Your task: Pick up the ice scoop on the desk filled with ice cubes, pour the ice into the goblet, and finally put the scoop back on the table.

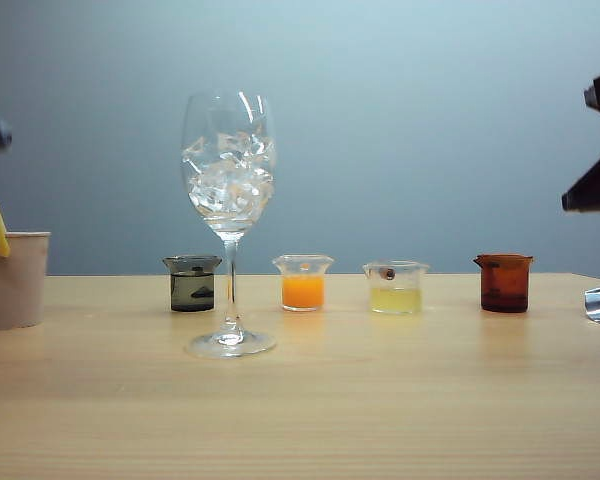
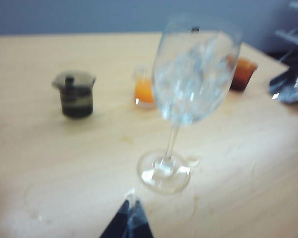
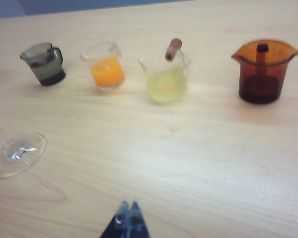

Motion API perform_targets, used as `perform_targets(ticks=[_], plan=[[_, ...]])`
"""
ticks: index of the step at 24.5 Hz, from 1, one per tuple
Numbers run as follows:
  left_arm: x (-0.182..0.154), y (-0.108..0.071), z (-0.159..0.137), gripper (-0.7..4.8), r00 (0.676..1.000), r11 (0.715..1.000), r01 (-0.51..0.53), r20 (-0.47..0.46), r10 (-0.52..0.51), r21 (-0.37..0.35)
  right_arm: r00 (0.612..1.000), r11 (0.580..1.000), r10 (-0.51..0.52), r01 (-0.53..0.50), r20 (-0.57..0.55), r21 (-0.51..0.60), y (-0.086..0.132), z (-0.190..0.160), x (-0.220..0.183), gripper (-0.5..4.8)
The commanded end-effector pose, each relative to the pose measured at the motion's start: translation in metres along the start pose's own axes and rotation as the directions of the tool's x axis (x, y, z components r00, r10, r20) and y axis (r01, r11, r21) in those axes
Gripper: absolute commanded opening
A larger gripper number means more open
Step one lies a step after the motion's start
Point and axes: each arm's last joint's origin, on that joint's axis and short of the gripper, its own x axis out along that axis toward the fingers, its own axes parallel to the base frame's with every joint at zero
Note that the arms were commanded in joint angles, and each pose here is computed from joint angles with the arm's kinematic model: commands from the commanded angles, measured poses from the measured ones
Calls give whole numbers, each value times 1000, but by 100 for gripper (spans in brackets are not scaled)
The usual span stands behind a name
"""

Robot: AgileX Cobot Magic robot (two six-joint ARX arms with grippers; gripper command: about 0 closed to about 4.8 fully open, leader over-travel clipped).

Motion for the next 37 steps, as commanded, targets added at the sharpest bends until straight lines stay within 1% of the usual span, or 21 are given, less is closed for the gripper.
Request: perform_targets(ticks=[1, 4, 8, 9, 13, 16, 24, 34, 37], plan=[[3, 1, -9, -6, 1000, 1000, 2, -5, -2, -3, 1000, 1000, 7, -7, 2, 2, -1, -5, 0, -6], [5, 1, -18, -6, 1000, 1000, 2, -17, -2, -14, 1000, 1000, 3, -3, -21, 3, -3, -13, 0, -5], [8, 2, -27, -6, 1000, 998, -2, -27, 0, -64, 999, 1000, 4, -3, -47, 30, -4, -22, -1, -6], [9, 3, -32, -5, 999, 997, -3, -37, 1, -71, 998, 999, 20, -19, -62, 30, -5, -27, -1, -6], [11, 3, -43, -6, 998, 998, -3, -63, -1, -68, 994, 999, 35, -32, -99, 34, -6, -39, -2, -5], [12, 3, -52, -6, 995, 997, 34, -89, -40, -69, 991, 997, 66, -61, -117, 38, -6, -42, -3, -6], [12, 3, -54, -5, 992, 997, 29, -117, -37, -68, 986, 998, 58, -53, -158, 36, -7, -49, -3, -5], [12, 3, -54, -5, 993, 997, 27, -117, -35, -68, 986, 998, 59, -54, -155, 35, -7, -49, -3, -5], [10, 4, -53, -5, 994, 997, 24, -100, -31, -71, 986, 998, 59, -55, -153, 35, -7, -49, -4, -5]])
